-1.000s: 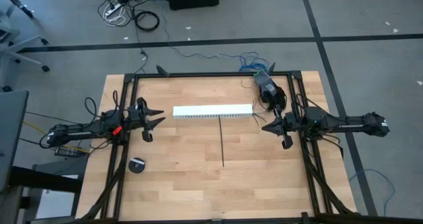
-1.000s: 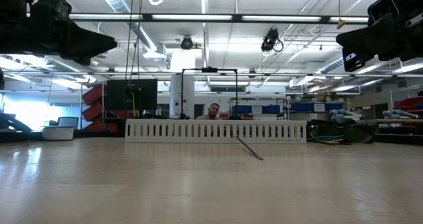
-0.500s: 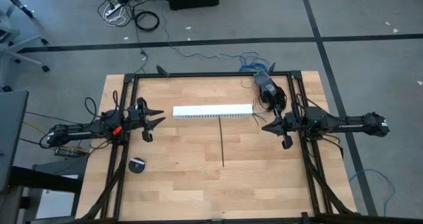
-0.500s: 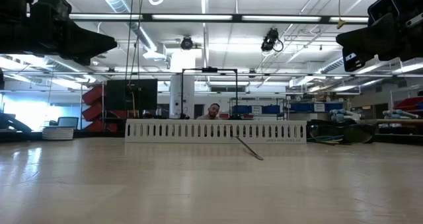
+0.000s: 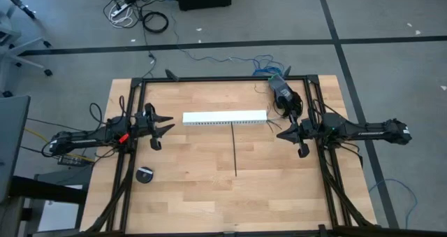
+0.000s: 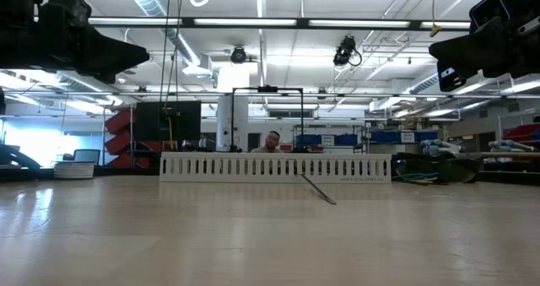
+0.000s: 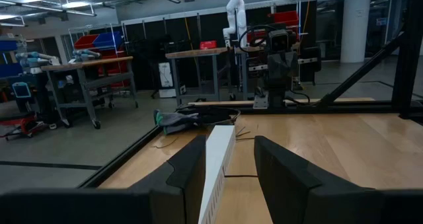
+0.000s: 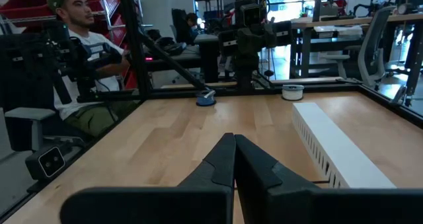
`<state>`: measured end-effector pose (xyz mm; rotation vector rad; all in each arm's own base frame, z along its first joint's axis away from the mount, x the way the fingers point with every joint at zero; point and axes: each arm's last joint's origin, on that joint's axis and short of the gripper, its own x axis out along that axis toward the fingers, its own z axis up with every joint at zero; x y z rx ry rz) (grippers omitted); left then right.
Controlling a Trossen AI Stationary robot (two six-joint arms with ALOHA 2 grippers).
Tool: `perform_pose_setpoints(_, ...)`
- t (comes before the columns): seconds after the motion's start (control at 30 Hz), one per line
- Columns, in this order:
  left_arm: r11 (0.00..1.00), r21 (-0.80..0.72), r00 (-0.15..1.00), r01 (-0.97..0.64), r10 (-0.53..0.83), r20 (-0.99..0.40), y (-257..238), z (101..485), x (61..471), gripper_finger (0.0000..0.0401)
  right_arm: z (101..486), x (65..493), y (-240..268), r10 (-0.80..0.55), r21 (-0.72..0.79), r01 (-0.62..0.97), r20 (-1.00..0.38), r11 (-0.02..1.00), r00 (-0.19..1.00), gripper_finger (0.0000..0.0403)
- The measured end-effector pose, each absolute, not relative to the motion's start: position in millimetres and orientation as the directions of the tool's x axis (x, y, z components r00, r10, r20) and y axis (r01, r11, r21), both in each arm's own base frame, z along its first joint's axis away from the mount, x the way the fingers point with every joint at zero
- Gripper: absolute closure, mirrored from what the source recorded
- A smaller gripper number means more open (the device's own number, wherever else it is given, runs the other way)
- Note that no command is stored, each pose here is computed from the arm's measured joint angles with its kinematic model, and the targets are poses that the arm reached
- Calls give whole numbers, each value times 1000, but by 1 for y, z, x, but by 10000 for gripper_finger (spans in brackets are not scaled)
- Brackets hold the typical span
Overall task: Ziptie cables
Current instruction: Return to Home Position
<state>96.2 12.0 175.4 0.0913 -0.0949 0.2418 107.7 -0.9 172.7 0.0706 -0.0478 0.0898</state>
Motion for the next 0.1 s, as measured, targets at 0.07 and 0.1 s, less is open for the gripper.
perform_pose_setpoints(0.07,967,79,967,-243,234,105,12,175,96,279,173,108,-1,88,68,-91,51,993,995,400)
perform_pose_setpoints(0.1,967,79,967,-243,234,104,12,175,96,279,173,108,-1,88,69,-91,50,993,995,400)
